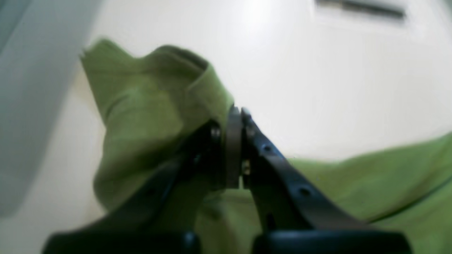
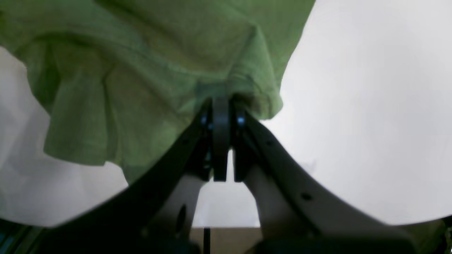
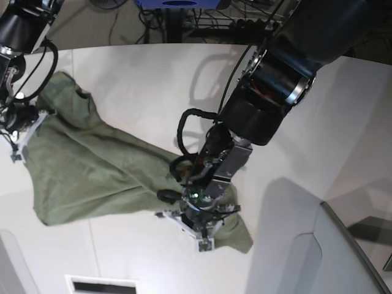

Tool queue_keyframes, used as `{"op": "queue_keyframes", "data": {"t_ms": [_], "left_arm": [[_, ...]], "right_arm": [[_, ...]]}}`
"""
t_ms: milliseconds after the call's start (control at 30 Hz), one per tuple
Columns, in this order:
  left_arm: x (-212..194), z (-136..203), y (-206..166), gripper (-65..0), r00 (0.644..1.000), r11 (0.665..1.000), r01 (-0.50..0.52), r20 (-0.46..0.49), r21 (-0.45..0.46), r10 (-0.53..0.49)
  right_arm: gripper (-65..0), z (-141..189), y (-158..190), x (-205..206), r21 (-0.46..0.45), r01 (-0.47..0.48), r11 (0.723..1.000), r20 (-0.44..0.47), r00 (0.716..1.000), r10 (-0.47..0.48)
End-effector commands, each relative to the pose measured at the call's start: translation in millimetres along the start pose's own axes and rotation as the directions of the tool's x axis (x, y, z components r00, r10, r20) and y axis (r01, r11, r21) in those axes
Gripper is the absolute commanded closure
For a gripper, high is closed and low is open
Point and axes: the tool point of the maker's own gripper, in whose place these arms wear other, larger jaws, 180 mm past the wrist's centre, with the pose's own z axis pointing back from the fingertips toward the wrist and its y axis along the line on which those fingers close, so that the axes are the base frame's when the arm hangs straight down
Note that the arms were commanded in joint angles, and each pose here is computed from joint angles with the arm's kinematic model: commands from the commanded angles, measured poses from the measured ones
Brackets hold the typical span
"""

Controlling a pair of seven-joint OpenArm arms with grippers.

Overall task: Layout the t-shirt on the table in an organized manner, then fold the t-shirt properly
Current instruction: 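Reach the left gripper across the shirt and grasp the hem, then drag the grasped hem with the left gripper away from the right gripper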

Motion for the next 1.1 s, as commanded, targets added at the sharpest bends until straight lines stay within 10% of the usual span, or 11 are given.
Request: {"op": "queue_keyframes", "data": {"t_ms": [0,233,400,467,900,1067], "left_arm": [[29.6,-2.8,-11.1,0.0,0.997,1.000,0.022,0.080,-0.009,-0.021],[15.4,-6.7,-28.3,0.0,0.979,0.983,0.177,0.116,-0.059,-0.169],[8.4,-4.2,-42.1,-44.8,0.979,0.974,0.188,0.109,-0.128,-0.175],[12.2,-3.1,-44.3,-50.4,0.978,0.973,0.185,0.119,-0.135,-0.169],[10.3,-6.2,121.6,-36.0,0.990,0.986,-0.096,0.120,0.134,0.080],[0.0,-9.9,109.6,-36.0,0.992,0.996,-0.089,0.090,0.018,0.087]], "right_arm": [[-0.8,6.7,-9.9,12.7,-0.024,-0.004,1.000,0.035,0.999,0.004],[-0.8,6.5,-9.2,12.7,-0.022,-0.003,1.000,0.035,0.999,0.004],[-0.8,4.6,-1.9,13.2,-0.008,0.000,1.000,0.039,0.999,0.000],[-0.8,4.4,-1.2,13.1,-0.007,0.001,1.000,0.039,0.999,0.000],[-0.8,4.0,0.0,13.6,-0.003,-0.001,1.000,0.039,0.999,0.001],[-0.8,4.0,0.2,13.6,-0.003,-0.003,1.000,0.039,0.999,0.003]]}}
